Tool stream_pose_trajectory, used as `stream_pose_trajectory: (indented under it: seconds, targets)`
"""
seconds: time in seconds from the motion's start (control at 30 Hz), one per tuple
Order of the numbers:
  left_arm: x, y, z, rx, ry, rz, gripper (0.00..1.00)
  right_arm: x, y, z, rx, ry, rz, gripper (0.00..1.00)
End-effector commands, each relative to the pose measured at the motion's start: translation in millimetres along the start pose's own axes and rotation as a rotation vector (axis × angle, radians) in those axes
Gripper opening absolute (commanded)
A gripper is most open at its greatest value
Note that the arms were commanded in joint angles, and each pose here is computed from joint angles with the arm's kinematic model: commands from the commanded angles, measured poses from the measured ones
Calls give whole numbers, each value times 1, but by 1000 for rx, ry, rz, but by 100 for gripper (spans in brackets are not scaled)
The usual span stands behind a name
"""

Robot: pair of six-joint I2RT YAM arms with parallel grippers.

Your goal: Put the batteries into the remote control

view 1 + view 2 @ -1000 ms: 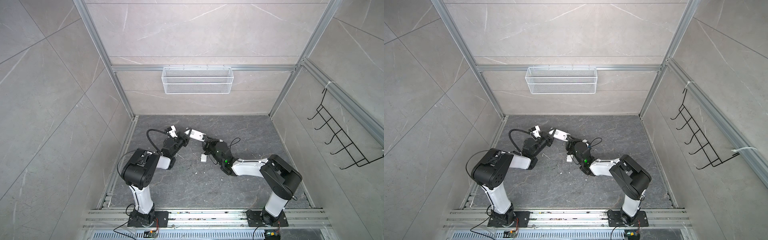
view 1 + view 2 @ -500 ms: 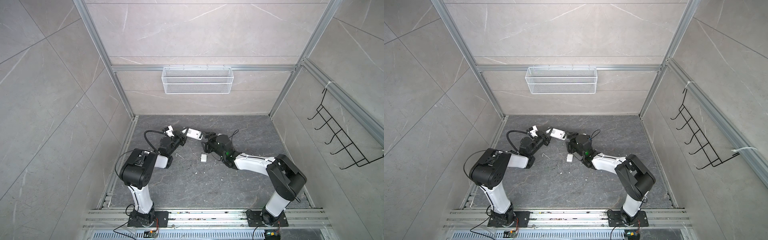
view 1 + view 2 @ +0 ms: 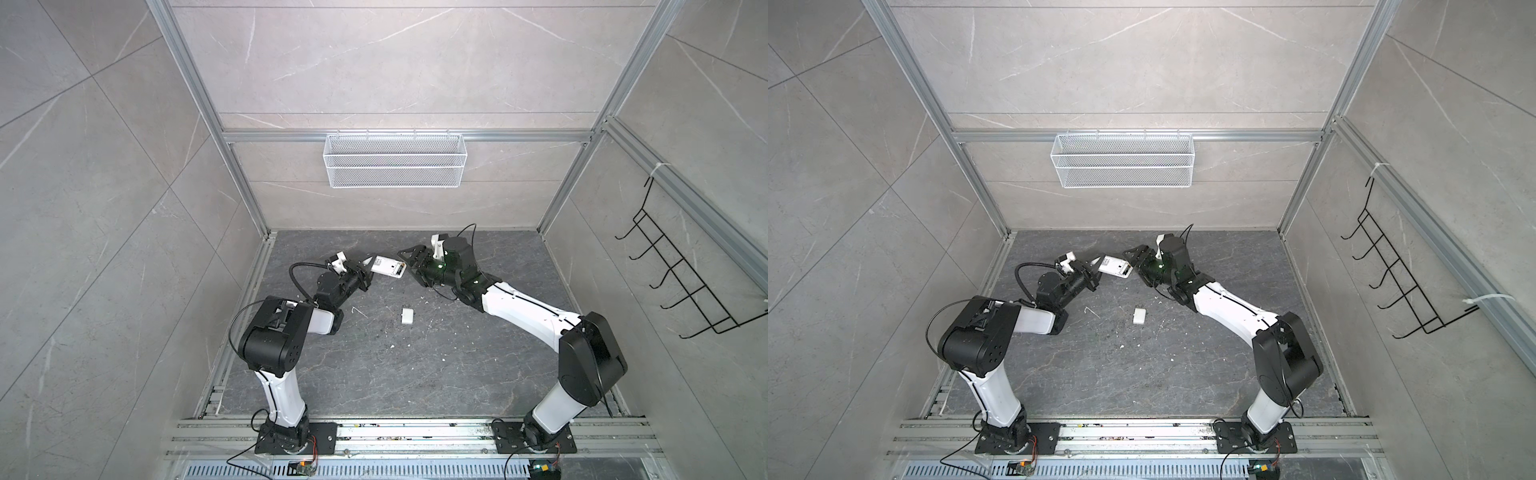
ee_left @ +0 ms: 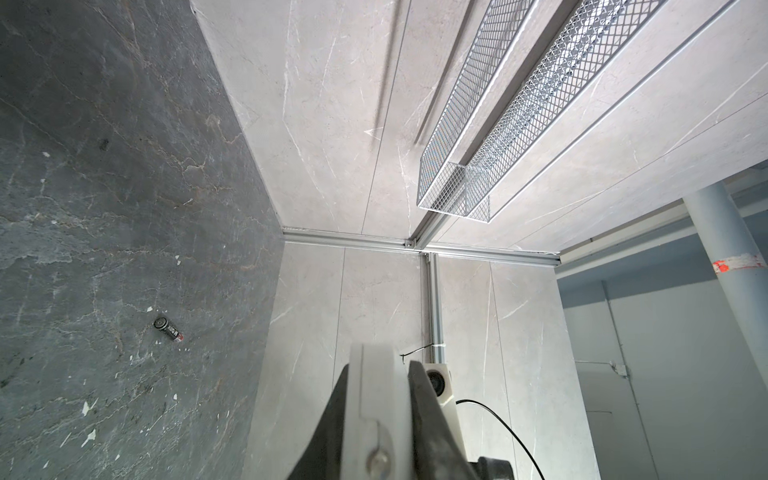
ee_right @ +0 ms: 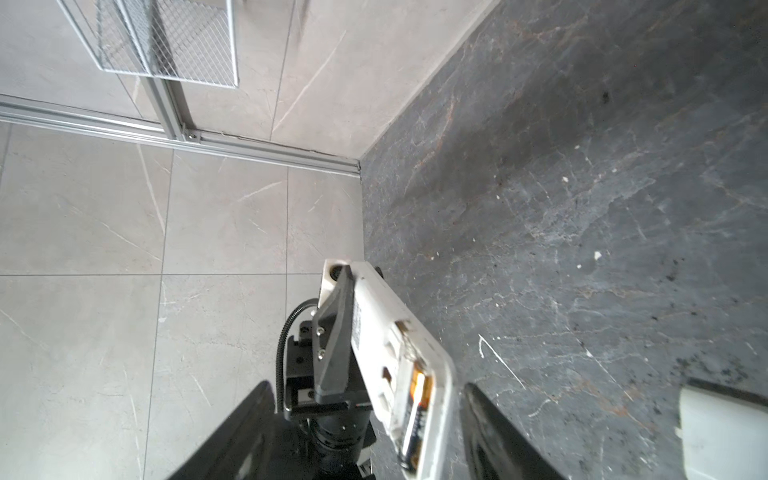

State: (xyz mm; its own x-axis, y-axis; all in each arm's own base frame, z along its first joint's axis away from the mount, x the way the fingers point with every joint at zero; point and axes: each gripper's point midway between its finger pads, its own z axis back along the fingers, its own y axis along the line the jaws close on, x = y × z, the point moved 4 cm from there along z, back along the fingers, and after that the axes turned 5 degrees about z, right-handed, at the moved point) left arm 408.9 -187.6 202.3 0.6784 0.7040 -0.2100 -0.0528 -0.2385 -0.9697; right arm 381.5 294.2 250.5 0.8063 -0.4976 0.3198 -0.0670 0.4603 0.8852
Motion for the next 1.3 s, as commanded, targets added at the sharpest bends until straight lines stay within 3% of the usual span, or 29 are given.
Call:
stream_pose_trajectory:
  seconds: [0.0,0.77,1.03,1.1,1.2,1.27]
  targets:
    - [-8,-26,-4,-91,46,-31,4,-11,-15,-8,-26,50,-7,68]
    - [-7,-19,-10,-78,52,-23,5,-28,-29,-19,-44,83,-20,15]
    - [-1,-25,-13,-90,63,-30,5,-26,-26,-17,-49,81,-10,14]
    - [2,-24,-10,-85,63,-42,4,-25,-26,-17,-56,84,8,18]
    - [10,-18,0,-63,46,-75,5,-23,-28,-11,-67,96,47,45]
    - [18,-9,8,-38,25,-100,5,-17,-30,-4,-70,108,73,56]
